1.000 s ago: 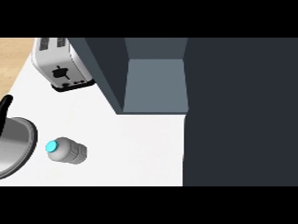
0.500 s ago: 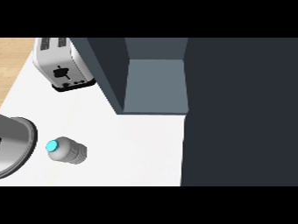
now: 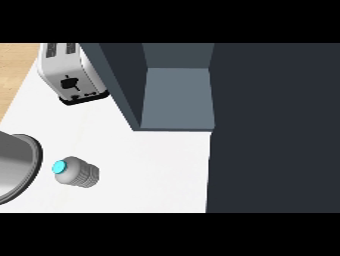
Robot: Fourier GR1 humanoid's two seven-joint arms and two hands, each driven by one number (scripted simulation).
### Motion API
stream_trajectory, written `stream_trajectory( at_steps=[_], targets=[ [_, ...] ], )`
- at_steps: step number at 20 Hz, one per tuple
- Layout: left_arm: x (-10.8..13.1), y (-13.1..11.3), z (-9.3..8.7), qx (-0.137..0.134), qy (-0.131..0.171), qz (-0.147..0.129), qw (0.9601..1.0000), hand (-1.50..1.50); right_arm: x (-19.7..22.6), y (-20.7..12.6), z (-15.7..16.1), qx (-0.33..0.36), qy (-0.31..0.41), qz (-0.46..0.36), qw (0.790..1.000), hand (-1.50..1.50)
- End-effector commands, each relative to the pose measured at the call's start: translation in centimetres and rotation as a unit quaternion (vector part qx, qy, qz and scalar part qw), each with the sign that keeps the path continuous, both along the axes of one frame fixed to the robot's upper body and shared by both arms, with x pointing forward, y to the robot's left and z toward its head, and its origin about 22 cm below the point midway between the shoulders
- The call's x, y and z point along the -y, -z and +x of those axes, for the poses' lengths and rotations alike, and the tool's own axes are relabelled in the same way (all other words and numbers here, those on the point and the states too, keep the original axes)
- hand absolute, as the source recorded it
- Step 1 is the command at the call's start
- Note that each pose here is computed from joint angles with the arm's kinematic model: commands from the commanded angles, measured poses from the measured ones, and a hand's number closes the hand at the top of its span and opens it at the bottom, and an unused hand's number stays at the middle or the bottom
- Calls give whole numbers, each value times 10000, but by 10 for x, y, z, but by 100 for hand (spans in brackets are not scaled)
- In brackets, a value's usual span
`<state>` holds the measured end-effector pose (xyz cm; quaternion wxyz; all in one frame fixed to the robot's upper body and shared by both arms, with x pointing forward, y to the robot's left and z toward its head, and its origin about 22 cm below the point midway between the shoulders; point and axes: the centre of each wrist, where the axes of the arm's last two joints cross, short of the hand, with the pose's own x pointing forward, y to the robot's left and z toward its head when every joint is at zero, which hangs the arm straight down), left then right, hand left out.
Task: Pick up the bottled water, place it into the cabinet and close the cabinet
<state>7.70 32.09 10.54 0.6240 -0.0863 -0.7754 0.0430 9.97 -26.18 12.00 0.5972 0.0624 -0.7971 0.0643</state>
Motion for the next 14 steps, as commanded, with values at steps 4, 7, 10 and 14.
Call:
stream_trajectory(
  at_steps=[4,7,10,14],
  targets=[
    [-13,-6,-24,298,115,-135,9994,-150,-12,-29,-30,211,-108,138,9996,-150],
    [-3,-14,-27,313,114,-174,9993,-150,-8,-26,-34,183,-85,137,9997,-150],
    [1,-2,-12,240,10,-208,9995,-150,-3,-37,-42,287,-143,86,9994,-150],
    [-4,7,8,37,-50,-140,9999,-150,-7,-18,-43,272,-206,200,9992,-150]
  ],
)
